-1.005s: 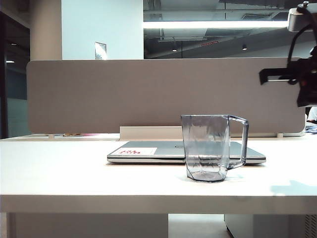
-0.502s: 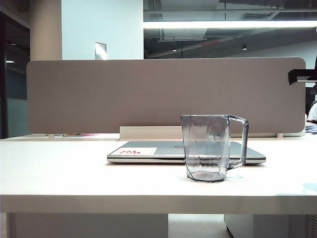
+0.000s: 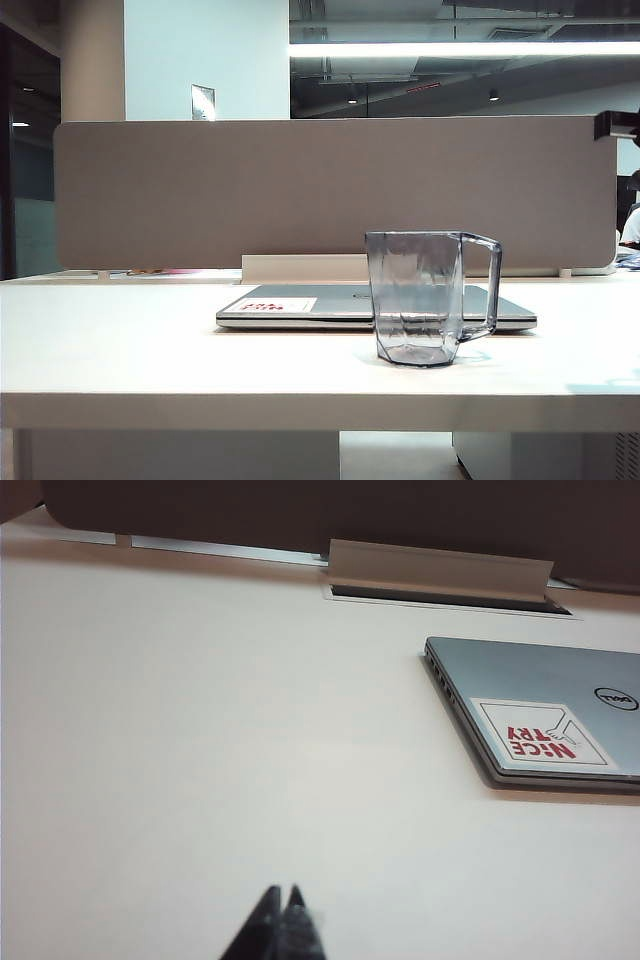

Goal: Pick up the water cup and place it on the side of the laptop close to you.

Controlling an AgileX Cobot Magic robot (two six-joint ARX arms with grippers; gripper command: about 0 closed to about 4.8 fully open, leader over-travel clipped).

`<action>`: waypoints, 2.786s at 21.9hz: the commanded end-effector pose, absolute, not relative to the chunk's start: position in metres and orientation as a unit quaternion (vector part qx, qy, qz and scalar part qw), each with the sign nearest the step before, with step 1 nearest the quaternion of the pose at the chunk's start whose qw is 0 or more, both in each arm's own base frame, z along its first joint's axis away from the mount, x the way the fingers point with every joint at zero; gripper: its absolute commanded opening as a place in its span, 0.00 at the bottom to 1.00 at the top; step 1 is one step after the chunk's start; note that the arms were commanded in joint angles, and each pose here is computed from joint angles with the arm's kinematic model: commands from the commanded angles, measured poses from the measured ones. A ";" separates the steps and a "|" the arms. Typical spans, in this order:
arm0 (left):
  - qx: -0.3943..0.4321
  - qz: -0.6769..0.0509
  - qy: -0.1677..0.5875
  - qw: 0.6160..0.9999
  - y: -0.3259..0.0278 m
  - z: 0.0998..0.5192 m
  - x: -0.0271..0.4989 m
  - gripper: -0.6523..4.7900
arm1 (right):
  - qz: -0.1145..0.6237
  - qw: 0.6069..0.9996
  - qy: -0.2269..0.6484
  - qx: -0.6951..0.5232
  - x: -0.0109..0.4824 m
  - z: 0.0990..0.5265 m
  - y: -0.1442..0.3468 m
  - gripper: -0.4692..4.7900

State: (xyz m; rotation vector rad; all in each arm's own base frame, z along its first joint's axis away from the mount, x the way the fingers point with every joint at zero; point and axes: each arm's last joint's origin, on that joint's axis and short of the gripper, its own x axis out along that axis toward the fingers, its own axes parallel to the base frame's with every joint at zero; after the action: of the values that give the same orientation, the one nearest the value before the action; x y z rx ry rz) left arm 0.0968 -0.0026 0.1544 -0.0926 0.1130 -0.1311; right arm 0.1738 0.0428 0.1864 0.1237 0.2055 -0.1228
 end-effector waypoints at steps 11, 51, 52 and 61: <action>-0.047 -0.068 0.051 0.995 -0.003 0.156 0.097 0.11 | -0.061 0.990 0.119 0.034 0.170 0.178 0.041 0.09; -0.047 -0.067 0.051 0.995 -0.003 0.156 0.097 0.11 | -0.034 0.998 0.055 -0.002 0.097 0.153 0.000 0.09; -0.047 -0.067 0.051 0.995 -0.003 0.156 0.097 0.11 | -0.025 0.999 0.036 -0.002 0.097 0.157 0.001 0.09; -0.047 -0.067 0.051 0.995 -0.003 0.156 0.097 0.11 | -0.024 1.000 0.019 -0.002 0.097 0.160 0.001 0.09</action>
State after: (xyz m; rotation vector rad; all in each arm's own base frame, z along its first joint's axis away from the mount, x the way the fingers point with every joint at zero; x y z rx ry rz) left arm 0.0967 -0.0026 0.1544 -0.0929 0.1127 -0.1323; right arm 0.0973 0.0010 0.1627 0.0013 0.0256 -0.0496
